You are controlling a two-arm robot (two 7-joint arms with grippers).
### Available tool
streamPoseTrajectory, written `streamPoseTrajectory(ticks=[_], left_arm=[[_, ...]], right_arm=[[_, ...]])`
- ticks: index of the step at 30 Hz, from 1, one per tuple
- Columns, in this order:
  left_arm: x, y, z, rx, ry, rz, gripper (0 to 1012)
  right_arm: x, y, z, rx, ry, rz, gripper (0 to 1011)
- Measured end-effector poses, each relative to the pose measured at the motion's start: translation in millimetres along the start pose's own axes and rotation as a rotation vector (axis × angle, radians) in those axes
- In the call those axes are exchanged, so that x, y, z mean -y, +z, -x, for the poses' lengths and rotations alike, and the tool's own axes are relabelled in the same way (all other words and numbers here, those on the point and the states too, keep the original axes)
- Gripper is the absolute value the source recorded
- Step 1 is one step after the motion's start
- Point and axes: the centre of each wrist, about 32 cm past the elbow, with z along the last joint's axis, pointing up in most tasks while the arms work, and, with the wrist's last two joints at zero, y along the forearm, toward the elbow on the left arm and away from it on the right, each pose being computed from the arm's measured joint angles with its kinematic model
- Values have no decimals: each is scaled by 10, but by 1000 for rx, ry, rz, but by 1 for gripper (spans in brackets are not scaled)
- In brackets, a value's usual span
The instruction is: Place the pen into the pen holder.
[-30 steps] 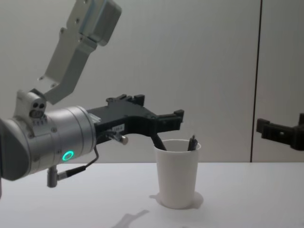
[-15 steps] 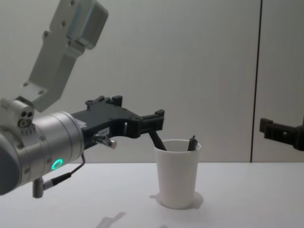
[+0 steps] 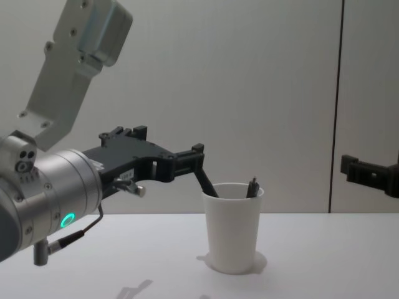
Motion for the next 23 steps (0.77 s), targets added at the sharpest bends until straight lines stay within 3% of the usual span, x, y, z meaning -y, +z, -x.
streamPoseTrajectory(ticks=[23], left_arm=[[2, 2, -4, 1, 1, 1, 1004]], right_arm=[[0, -1, 0, 0, 0, 0, 1001]])
